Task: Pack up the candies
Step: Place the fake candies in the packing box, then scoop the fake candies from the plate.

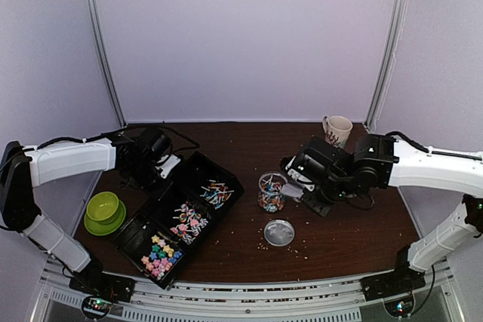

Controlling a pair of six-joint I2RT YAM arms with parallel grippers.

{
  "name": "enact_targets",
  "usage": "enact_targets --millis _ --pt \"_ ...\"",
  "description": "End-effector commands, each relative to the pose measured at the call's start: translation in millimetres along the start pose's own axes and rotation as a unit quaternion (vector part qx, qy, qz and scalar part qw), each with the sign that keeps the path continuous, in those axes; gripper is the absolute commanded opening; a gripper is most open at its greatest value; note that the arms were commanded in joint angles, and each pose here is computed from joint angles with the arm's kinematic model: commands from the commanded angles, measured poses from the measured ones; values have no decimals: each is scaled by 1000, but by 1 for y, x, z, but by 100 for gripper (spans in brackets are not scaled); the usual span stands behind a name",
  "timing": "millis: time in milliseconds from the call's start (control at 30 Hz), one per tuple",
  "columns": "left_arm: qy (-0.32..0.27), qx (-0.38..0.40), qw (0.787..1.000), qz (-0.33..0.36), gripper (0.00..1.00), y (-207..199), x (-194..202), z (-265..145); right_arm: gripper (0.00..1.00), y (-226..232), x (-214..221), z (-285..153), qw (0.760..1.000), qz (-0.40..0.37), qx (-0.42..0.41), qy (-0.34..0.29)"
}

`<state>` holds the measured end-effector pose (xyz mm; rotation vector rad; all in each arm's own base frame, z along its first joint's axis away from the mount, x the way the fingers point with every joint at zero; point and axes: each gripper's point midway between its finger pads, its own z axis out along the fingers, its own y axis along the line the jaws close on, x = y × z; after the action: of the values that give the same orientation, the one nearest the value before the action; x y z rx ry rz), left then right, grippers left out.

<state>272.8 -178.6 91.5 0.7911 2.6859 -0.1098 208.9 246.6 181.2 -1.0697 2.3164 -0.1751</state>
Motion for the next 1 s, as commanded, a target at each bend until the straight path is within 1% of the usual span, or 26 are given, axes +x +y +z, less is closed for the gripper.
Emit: enact_targets --millis 0,267,367,433,533,633,967 --pt "-71 12 997 -15 0 -1 -36 -24 0 -6 -4 -7 1000 -22 14 11" --pt "-70 13 997 -16 0 -1 -35 -24 0 -17 -23 -18 998 -46 40 9" --pt "-70 13 997 -15 0 -1 -35 -24 0 -18 -31 -21 998 -49 43 -5" --pt "-70 13 997 -15 0 -1 -35 -24 0 -17 -39 -27 997 -54 38 -26" --pt "-69 15 997 -15 0 -2 -36 -23 0 -6 -51 -37 995 -80 25 -59" --pt "-67 17 998 -14 0 -3 -35 -22 0 5 -61 -45 991 -112 20 -76" --pt "-55 14 998 -15 0 -2 -32 -16 0 41 -91 -46 975 -205 24 -80"
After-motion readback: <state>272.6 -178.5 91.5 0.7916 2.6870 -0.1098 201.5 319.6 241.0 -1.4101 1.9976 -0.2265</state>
